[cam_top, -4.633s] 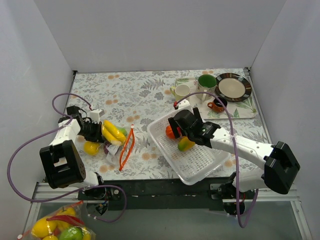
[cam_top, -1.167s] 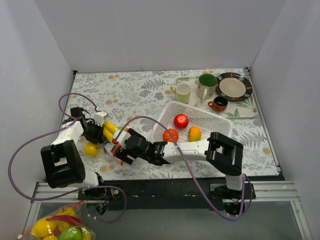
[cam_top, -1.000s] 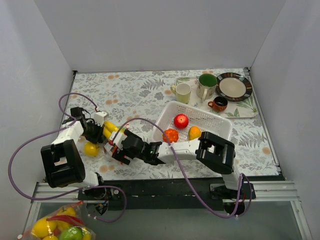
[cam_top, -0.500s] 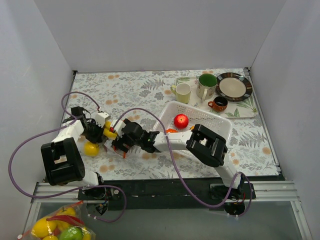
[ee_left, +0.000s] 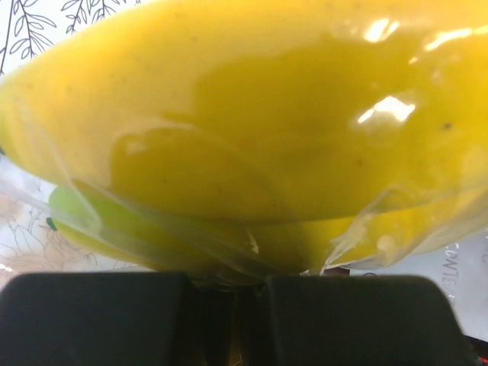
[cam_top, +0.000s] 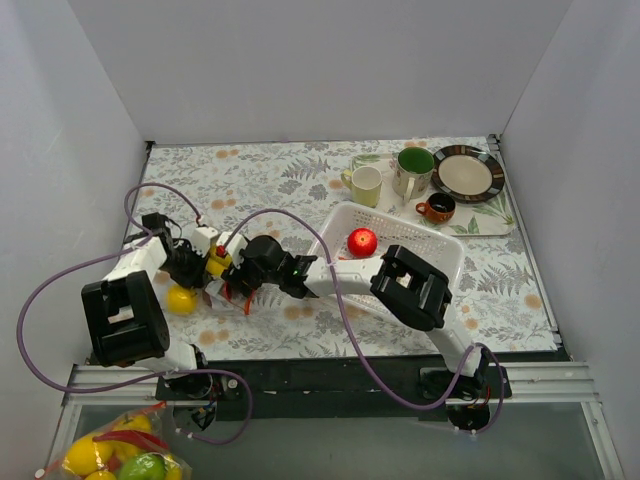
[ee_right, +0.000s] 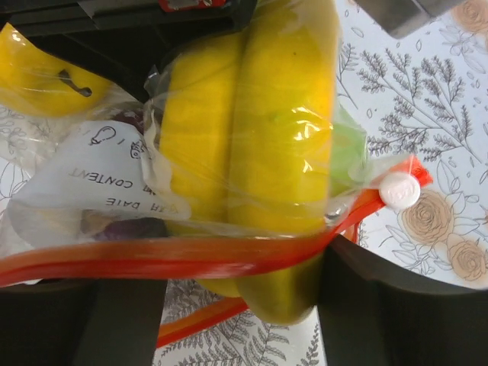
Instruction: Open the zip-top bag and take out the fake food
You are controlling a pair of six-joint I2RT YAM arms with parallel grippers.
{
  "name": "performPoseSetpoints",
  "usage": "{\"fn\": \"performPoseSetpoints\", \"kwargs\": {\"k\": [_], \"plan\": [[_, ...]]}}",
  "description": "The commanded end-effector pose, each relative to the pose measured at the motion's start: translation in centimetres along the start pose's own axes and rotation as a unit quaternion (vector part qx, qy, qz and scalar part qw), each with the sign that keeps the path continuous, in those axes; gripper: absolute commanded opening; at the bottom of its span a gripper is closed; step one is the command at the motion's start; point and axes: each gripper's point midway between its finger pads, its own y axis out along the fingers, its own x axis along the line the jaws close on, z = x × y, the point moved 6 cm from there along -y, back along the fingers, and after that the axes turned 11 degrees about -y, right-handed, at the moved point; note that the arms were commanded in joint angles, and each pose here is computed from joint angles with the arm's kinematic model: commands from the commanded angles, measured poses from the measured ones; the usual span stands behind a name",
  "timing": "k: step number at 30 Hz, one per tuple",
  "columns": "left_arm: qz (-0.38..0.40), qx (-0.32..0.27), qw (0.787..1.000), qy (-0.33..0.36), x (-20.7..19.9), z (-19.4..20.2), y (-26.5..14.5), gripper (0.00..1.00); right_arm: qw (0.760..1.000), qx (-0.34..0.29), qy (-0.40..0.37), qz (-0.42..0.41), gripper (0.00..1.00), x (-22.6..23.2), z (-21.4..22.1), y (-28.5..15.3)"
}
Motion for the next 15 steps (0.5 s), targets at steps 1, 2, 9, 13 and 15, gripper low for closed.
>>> {"fn": "performPoseSetpoints", "kwargs": {"k": [1, 2, 9, 13, 15], "plan": [[0.049, 0.095, 0.994, -0.033, -2.2, 4.1, 0.8, 0.00, 0.997, -0.055, 0.030, -0.050, 0.58, 1.3, -3.2, 0.0], [0.048, 0.094, 0.994, -0.032, -2.2, 3.9, 0.8, 0.00, 0.997, -0.046, 0.040, -0.053, 0.44, 1.6, -2.6, -0.7], [0.015, 0.067, 0.997, -0.037, -1.0, 2.0, -0.2, 0.00, 0.995, -0.040, 0.083, -0.048, 0.15, 2.4, -1.1, -7.4], [0.007, 0.039, 0.998, -0.044, -0.7, 0.1, -1.5, 0.00, 0.993, -0.034, 0.100, -0.057, 0.11, 3.0, -0.6, -10.4], [0.005, 0.024, 0.999, -0.044, -0.7, -0.8, -2.2, 0.00, 0.992, -0.020, 0.108, -0.068, 0.11, 3.4, -0.4, -11.5]]}}
